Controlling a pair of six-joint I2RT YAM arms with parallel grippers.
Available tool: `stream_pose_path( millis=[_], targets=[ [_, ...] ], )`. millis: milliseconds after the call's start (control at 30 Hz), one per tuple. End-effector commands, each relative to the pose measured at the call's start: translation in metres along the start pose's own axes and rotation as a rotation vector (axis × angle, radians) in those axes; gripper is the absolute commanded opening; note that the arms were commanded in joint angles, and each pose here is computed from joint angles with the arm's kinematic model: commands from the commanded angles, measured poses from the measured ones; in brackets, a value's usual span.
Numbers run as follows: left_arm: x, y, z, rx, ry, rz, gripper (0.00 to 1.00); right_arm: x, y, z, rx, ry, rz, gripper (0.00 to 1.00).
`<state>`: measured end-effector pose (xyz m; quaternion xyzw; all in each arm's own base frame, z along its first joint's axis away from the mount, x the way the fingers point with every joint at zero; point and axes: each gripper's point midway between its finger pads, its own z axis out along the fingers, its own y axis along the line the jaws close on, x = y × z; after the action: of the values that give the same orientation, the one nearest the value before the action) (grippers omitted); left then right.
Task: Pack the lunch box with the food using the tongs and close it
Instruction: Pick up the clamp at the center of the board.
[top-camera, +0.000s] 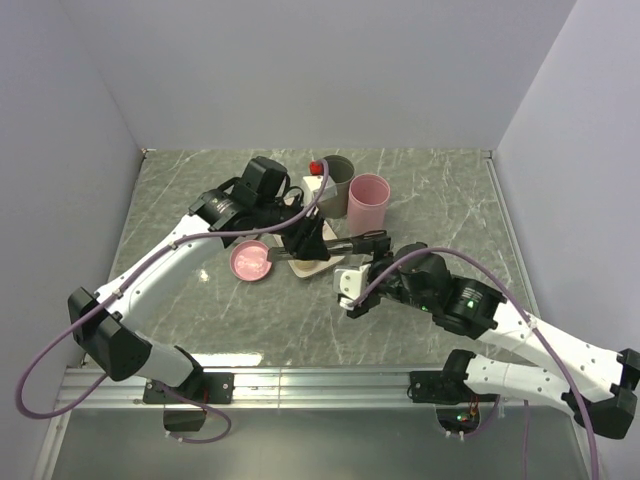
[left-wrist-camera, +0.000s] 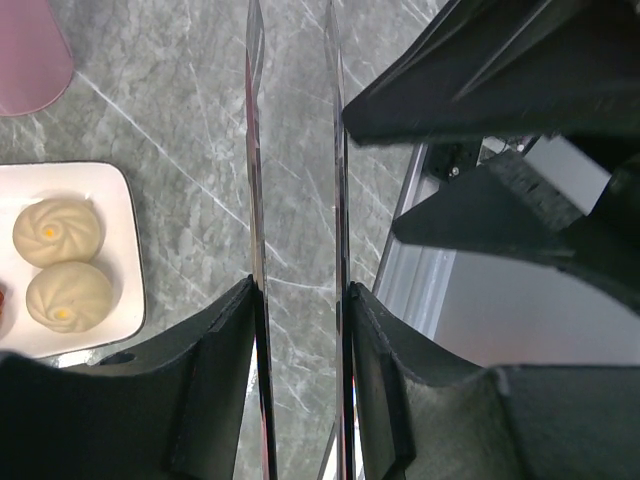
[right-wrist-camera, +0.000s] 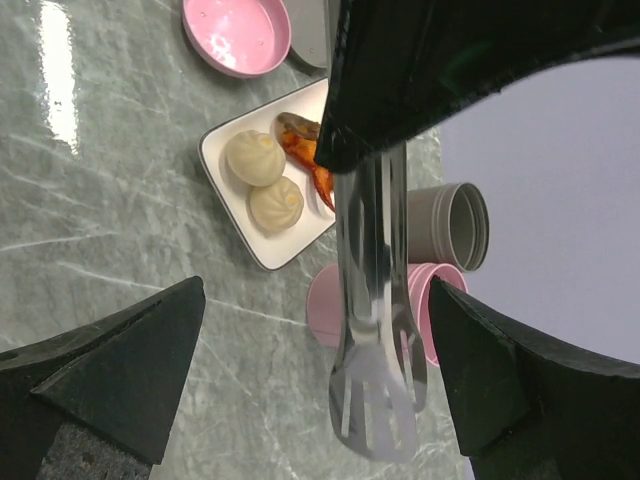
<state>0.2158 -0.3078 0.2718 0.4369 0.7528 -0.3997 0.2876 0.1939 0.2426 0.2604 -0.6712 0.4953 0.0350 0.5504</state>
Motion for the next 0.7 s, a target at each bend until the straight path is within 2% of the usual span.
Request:
stream_pose_path(
  millis=[0,200,500,667],
  targets=[
    [-0.029,-0.011,-0.006,0.046,-0.080,0.040,0.46,-0.016,-0.031,-0.001,0.117,-0.025,-0.003,0.99],
    [-0.023,-0.015,-0.002,0.083,-0.061,0.033,0.46,-0.015,-0.035,0.008,0.140,-0.019,-0.009,0.98],
    [-0.018,-0.023,-0.003,0.115,-0.045,0.037,0.45,-0.010,-0.025,0.024,0.081,-0.005,-0.057,0.92],
    [-0.010,-0.028,-0.001,0.138,-0.022,0.044,0.45,-0.010,-0.029,0.029,0.067,0.003,-0.055,0.71]
  ],
)
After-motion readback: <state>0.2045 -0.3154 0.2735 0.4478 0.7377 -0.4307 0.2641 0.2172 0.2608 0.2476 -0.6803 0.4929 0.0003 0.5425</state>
